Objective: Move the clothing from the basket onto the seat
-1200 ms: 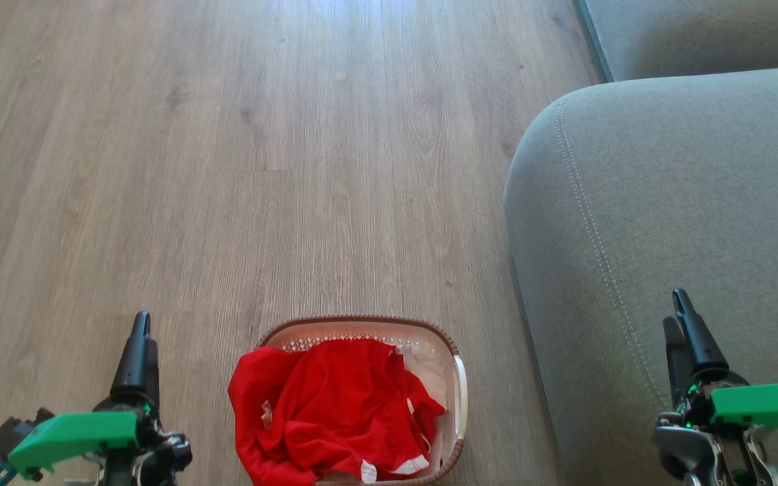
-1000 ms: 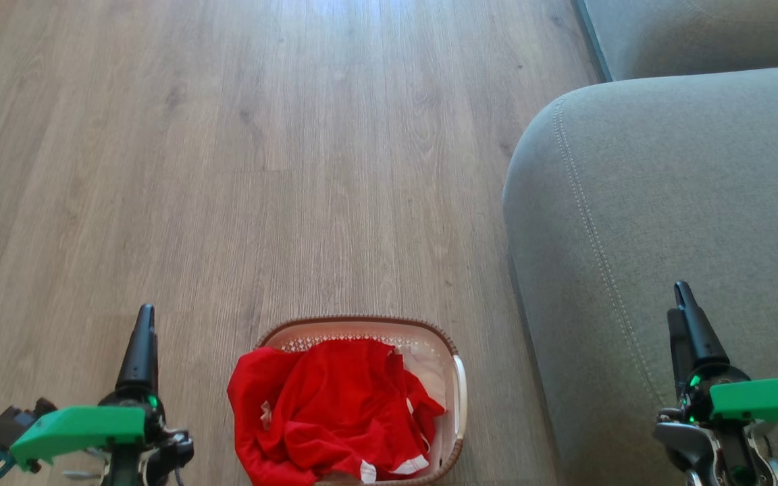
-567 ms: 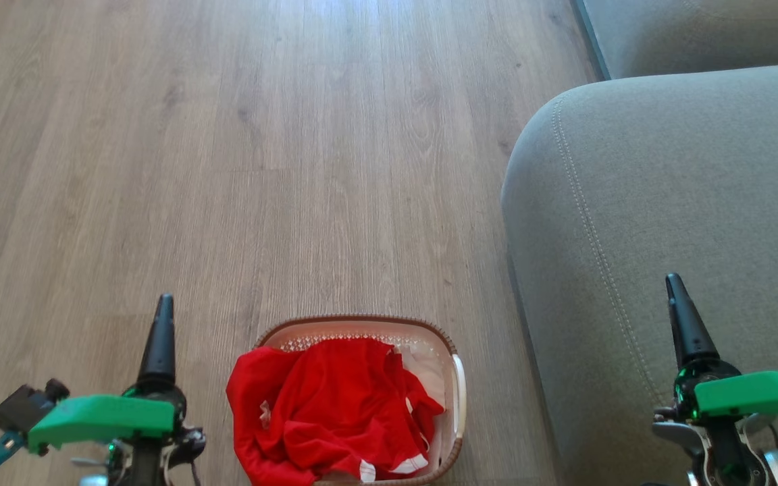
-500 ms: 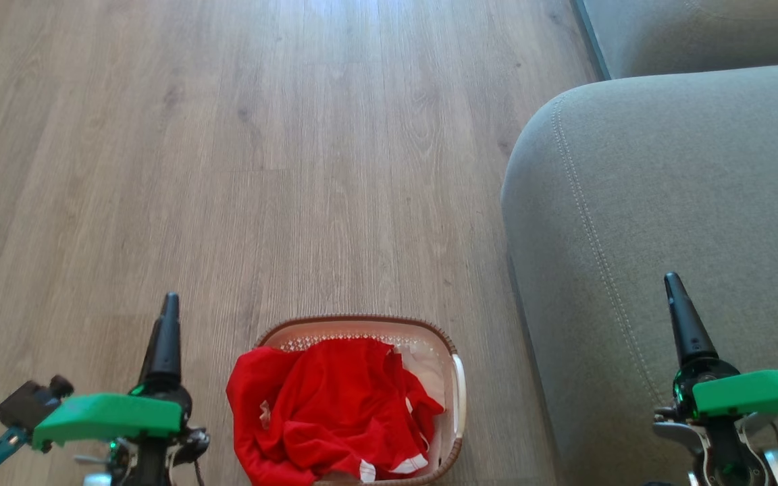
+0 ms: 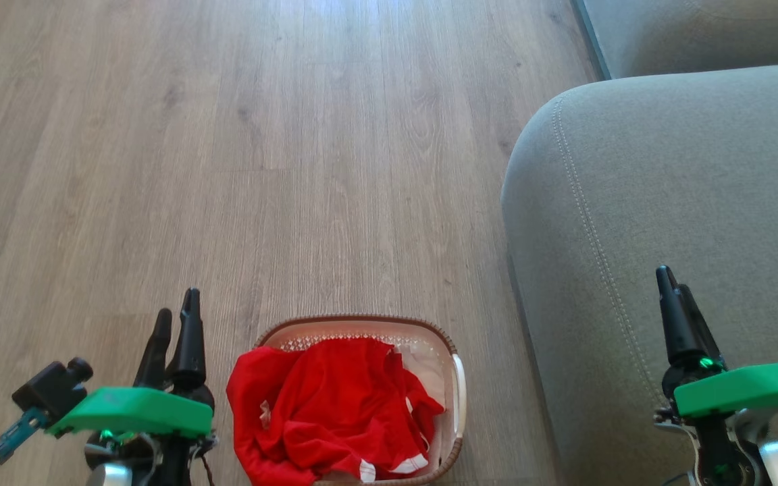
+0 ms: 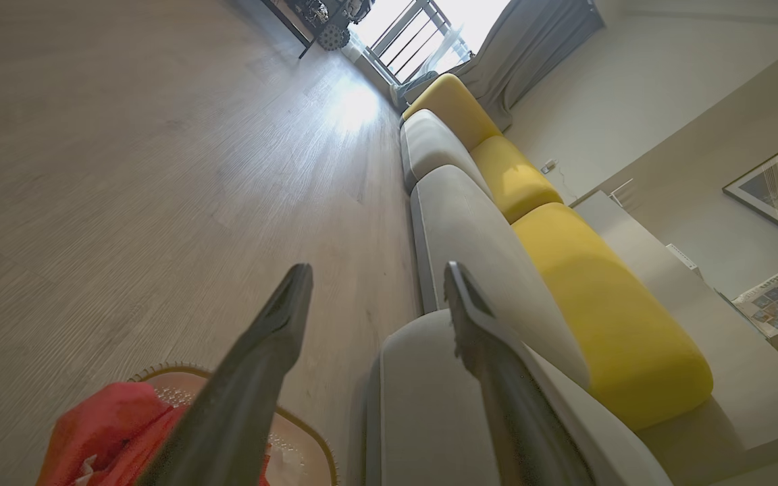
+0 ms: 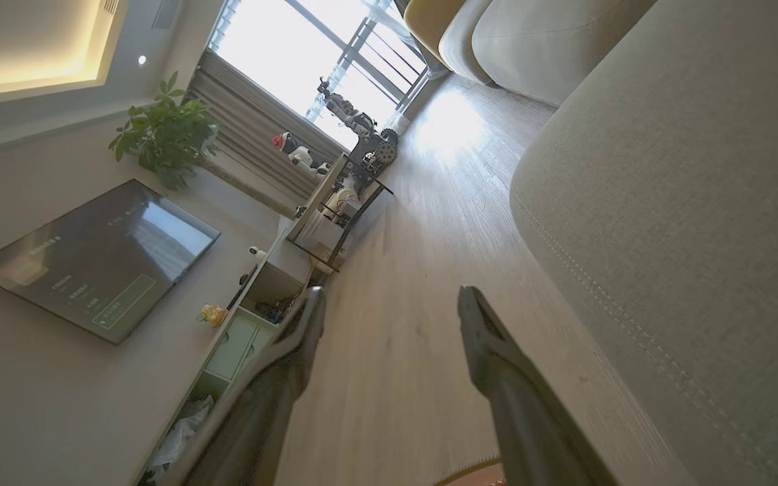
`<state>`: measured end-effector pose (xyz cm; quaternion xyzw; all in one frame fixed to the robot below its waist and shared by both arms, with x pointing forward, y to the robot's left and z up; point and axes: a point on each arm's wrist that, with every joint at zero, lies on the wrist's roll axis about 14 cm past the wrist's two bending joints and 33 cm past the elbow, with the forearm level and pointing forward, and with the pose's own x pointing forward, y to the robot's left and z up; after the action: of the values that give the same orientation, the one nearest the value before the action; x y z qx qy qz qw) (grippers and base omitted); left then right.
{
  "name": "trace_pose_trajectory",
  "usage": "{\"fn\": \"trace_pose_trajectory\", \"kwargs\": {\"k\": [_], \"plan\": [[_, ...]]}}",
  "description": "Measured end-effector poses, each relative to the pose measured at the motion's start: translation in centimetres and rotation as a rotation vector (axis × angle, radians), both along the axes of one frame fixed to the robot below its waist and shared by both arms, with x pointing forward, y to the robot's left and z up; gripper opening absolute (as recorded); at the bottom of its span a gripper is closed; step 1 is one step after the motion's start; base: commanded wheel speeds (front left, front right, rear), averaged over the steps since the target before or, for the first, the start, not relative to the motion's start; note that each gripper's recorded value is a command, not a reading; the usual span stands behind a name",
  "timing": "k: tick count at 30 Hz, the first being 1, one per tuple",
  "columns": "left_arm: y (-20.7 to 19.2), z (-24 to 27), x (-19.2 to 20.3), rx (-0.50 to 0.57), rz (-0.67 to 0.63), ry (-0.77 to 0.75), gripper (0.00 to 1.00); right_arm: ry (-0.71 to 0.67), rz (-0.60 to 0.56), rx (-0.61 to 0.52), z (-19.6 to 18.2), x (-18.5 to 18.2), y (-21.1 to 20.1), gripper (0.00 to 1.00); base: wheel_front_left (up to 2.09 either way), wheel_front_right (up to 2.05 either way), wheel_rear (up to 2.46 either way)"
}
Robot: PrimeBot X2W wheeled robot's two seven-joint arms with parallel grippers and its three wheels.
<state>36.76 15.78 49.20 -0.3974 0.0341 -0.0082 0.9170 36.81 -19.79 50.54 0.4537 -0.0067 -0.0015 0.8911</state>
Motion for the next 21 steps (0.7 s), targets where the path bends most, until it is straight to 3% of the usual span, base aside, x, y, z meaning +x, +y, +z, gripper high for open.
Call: {"fn": "trace_pose_trajectory", "kwargs": {"k": [6, 21], "plan": [[-0.2, 0.3, 0.0, 0.072, -0.004, -0.018, 1.00, -0.022, 0.016, -0.146, 0.6, 0.0, 0.1, 1.00, 0.00, 0.00, 0.00], [-0.9, 1.3, 0.0, 0.264, -0.021, -0.079, 1.00, -0.047, -0.004, -0.341, 1.0, -0.2, -0.3, 1.00, 0.00, 0.00, 0.00]]}}
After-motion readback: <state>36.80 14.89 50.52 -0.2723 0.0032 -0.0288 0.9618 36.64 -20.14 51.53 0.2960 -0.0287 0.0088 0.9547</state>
